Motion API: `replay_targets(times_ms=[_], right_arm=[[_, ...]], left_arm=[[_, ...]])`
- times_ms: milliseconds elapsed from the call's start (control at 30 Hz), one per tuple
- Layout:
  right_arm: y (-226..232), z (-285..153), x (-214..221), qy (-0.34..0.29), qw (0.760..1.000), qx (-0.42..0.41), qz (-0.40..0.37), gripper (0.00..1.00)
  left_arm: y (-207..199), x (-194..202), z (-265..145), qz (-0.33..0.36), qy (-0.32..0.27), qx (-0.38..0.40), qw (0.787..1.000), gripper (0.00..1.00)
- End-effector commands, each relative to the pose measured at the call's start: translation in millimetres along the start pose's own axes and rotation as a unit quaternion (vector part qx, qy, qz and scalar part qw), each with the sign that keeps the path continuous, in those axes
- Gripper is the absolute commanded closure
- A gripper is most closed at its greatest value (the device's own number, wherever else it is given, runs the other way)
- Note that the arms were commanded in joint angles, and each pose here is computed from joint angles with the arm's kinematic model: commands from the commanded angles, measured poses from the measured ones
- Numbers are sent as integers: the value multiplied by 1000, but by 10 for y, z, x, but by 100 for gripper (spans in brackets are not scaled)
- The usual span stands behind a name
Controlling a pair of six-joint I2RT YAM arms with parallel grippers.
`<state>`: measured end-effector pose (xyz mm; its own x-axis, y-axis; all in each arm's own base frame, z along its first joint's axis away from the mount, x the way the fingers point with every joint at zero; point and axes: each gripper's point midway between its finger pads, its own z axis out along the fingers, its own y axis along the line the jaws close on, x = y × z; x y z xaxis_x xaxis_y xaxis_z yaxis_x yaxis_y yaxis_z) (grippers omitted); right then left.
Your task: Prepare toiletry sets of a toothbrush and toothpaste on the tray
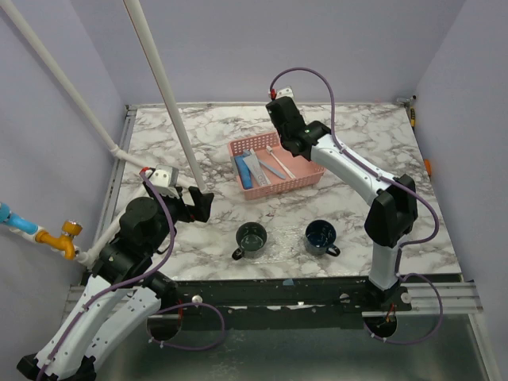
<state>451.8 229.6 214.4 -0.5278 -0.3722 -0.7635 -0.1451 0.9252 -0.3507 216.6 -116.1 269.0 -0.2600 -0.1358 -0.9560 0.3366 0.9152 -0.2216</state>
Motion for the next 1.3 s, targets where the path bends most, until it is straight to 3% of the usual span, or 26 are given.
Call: replay_targets(times_ms=[0,600,1267], right_arm=[[-146,-277,-181,-22,999,17,41,100],[-40,-1039,177,3,988,-59,141,100],[438,-1305,1015,92,979,-95,153,99]], left_arm=[[-11,-62,3,1,-8,2,1000,1],[-19,-45,13,1,-5,4,1000,1],[-25,-75,-35,-2,-13,8,1000,1]])
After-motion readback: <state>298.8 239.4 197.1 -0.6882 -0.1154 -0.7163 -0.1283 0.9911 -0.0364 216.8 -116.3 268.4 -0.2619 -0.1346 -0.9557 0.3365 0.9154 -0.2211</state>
